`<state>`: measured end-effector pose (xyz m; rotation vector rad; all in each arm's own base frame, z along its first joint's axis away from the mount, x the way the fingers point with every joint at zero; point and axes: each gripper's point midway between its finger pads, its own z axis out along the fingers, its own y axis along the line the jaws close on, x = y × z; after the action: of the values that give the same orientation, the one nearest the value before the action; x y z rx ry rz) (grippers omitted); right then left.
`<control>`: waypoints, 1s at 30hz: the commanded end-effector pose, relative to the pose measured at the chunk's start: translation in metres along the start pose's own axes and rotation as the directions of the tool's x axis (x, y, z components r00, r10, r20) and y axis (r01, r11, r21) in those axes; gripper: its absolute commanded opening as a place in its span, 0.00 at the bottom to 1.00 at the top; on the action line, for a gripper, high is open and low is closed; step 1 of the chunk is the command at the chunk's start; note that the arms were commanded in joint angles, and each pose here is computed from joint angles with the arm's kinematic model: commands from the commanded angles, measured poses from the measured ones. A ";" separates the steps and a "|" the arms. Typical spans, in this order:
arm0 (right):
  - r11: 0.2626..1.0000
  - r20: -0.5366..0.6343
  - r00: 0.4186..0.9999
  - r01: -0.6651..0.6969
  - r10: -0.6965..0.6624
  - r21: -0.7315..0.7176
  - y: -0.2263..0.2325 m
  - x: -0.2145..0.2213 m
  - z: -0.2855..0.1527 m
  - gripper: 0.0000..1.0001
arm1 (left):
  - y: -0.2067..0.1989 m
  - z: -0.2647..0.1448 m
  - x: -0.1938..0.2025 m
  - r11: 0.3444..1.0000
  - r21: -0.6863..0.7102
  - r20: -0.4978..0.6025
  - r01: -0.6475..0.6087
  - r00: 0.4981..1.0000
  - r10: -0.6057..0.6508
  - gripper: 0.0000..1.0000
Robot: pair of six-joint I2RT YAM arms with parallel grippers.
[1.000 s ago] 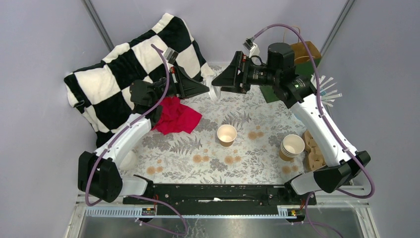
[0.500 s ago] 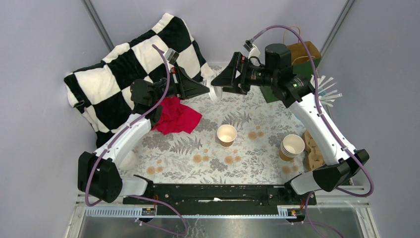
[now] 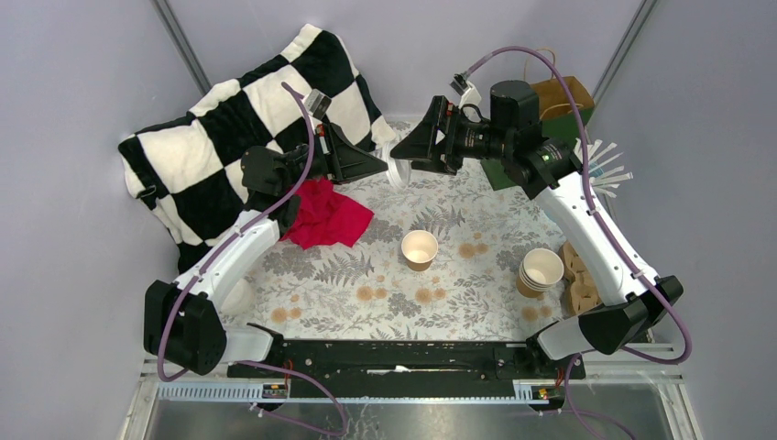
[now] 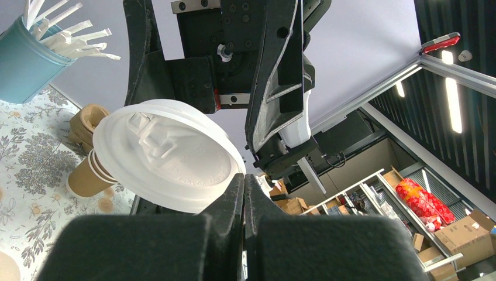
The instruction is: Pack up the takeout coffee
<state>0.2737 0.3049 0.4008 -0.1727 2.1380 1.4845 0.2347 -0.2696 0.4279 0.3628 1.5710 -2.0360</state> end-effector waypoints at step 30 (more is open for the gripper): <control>1.000 -0.043 0.999 0.006 -0.007 -0.031 0.003 0.003 0.011 0.95 | -0.016 0.001 0.002 0.997 0.022 -0.015 -0.070 0.997 0.071 0.00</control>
<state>0.2787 0.3102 0.3901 -0.1662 2.1728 1.4896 0.2382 -0.2708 0.4220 0.3429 1.6031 -2.0280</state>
